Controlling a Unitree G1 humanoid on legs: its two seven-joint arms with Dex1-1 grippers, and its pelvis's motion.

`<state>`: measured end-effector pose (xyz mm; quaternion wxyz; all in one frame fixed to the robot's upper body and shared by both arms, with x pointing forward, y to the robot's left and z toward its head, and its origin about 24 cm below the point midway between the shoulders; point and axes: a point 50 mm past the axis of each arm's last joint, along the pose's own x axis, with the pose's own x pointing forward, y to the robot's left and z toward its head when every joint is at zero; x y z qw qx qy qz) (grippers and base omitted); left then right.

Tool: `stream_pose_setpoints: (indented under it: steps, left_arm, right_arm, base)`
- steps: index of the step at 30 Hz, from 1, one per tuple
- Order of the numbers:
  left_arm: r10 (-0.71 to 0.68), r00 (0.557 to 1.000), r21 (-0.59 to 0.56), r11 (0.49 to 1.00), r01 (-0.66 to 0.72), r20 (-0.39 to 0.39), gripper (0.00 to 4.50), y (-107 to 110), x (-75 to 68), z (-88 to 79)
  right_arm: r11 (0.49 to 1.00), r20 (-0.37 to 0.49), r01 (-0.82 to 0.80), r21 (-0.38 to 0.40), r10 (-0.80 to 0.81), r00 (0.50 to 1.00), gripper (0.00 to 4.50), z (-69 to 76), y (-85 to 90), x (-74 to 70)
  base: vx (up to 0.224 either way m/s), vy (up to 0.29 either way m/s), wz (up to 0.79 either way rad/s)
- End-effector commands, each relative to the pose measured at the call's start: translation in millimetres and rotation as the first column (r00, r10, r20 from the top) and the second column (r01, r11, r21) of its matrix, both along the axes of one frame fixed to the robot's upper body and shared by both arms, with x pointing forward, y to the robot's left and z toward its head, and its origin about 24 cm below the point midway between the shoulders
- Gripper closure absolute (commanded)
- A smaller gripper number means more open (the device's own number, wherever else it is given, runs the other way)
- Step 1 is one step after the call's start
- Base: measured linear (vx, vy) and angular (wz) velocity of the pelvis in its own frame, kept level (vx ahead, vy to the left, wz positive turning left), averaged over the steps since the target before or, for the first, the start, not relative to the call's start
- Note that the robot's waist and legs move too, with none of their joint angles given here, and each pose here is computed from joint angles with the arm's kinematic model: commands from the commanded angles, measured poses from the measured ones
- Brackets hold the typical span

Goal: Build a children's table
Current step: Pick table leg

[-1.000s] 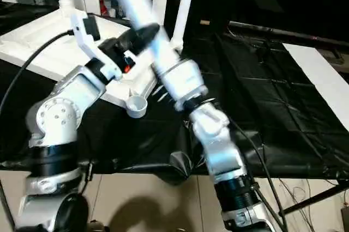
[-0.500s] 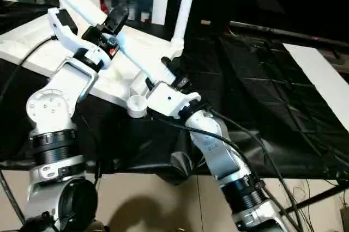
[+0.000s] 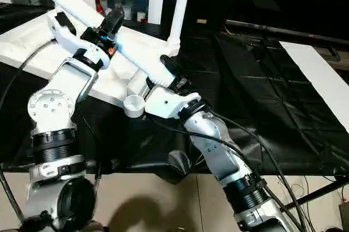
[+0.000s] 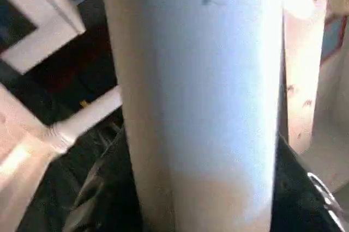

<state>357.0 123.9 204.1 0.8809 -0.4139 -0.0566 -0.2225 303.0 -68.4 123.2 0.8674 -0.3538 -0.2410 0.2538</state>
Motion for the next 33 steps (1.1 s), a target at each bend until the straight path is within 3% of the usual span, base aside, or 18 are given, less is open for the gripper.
stream_pose_setpoints:
  steps: [1,2,5,8,10,13,14,15,16,17,19,20,21,22,24,26,31,33]
  left_arm:
    - [-0.026,0.999,0.081,0.996,0.023,0.029,2.51,-7,-0.6,2.8]
    - [-0.033,0.999,0.098,0.995,0.029,0.038,2.6,-7,-0.9,3.1]
    - [-0.052,0.997,0.138,0.989,0.044,0.06,2.64,-5,-1.4,4.7]
    - [-0.142,0.983,0.207,0.971,0.116,0.115,2.64,-7,-3.5,10.5]
    - [-0.191,0.971,0.237,0.959,0.155,0.14,2.65,-8,-5.1,13.7]
    - [-0.357,0.918,0.314,0.903,0.292,0.173,2.65,-12,-11.5,22.8]
    - [-0.357,0.918,0.314,0.903,0.292,0.173,2.65,-12,-11.5,22.8]
    - [-0.473,0.862,0.359,0.848,0.391,0.179,2.65,-14,-17.3,28.6]
    - [-0.477,0.86,0.36,0.846,0.394,0.179,2.65,-14,-17.5,28.8]
    - [-0.525,0.831,0.373,0.819,0.436,0.182,2.65,-15,-20.3,31.6]
    - [-0.617,0.765,0.364,0.766,0.53,0.186,2.65,-17,-26.5,36.5]
    - [-0.629,0.754,0.369,0.757,0.54,0.186,2.65,-17,-27.5,36.9]
    - [-0.664,0.726,0.381,0.727,0.571,0.179,2.65,-18,-30.2,36.8]
    - [-0.668,0.723,0.382,0.723,0.575,0.177,2.65,-18,-30.5,36.7]
    - [-0.693,0.701,0.394,0.699,0.597,0.168,2.65,-21,-30.6,36.6]
    - [-0.712,0.681,0.386,0.684,0.619,0.17,2.65,-23,-31.0,38.3]
    - [-0.764,0.626,0.392,0.63,0.67,0.159,2.66,-27,-36.6,40.0]
    - [-0.767,0.624,0.396,0.625,0.673,0.15,2.66,-27,-36.9,39.6]
  right_arm:
    - [0.998,-0.012,-0.03,0.051,0.03,0.999,0.94,8.1,-5.2,2.9]
    - [0.995,-0.067,-0.068,0.071,0.073,0.995,0.68,5.8,-4.5,2.4]
    - [0.971,-0.218,-0.167,0.17,0.203,0.955,0.59,3.7,-1.5,-1.0]
    - [0.944,-0.398,-0.24,0.225,0.314,0.862,0.57,2.4,-8.0,-0.6]
    - [0.937,-0.442,-0.251,0.244,0.338,0.831,0.57,3.4,-12.2,1.5]
    - [0.877,-0.555,-0.246,0.413,0.456,0.696,0.57,15.8,-22.9,10.1]
    - [0.877,-0.555,-0.246,0.413,0.456,0.696,0.57,15.8,-22.9,10.1]
    - [0.845,-0.586,-0.245,0.476,0.512,0.628,0.57,28.1,-30.2,19.3]
    - [0.844,-0.587,-0.244,0.478,0.514,0.626,0.57,28.5,-30.5,19.6]
    - [0.83,-0.6,-0.24,0.503,0.536,0.594,0.57,34.4,-34.4,24.2]
    - [0.795,-0.625,-0.258,0.55,0.596,0.504,0.57,42.7,-39.7,28.4]
    - [0.789,-0.629,-0.263,0.556,0.606,0.487,0.57,43.6,-40.3,28.5]
    - [0.774,-0.643,-0.279,0.568,0.629,0.436,0.57,45.3,-41.6,27.8]
    - [0.772,-0.645,-0.281,0.569,0.632,0.429,0.57,45.5,-41.8,27.7]
    - [0.749,-0.683,-0.318,0.582,0.662,0.309,0.57,45.3,-43.2,24.1]
    - [0.741,-0.708,-0.327,0.586,0.665,0.238,0.57,43.7,-44.3,22.0]
    - [0.737,-0.73,-0.333,0.588,0.661,0.173,0.91,41.2,-40.1,20.9]
    - [0.732,-0.728,-0.333,0.595,0.666,0.162,0.96,41.7,-37.6,20.7]
  base:
    - [0.0,0.0,0.0]
    - [0.0,0.0,0.0]
    - [0.0,0.0,0.0]
    - [0.0,0.0,0.0]
    - [0.0,0.0,0.0]
    - [0.0,0.0,0.0]
    - [0.0,0.0,0.0]
    - [0.0,0.0,0.0]
    - [0.0,0.0,0.0]
    - [0.0,0.0,0.0]
    - [0.0,0.0,0.0]
    - [0.0,0.0,0.0]
    - [0.0,0.0,0.0]
    - [0.0,0.0,0.0]
    - [0.0,0.0,0.0]
    - [0.0,0.0,0.0]
    - [0.0,0.0,0.0]
    - [0.0,0.0,0.0]
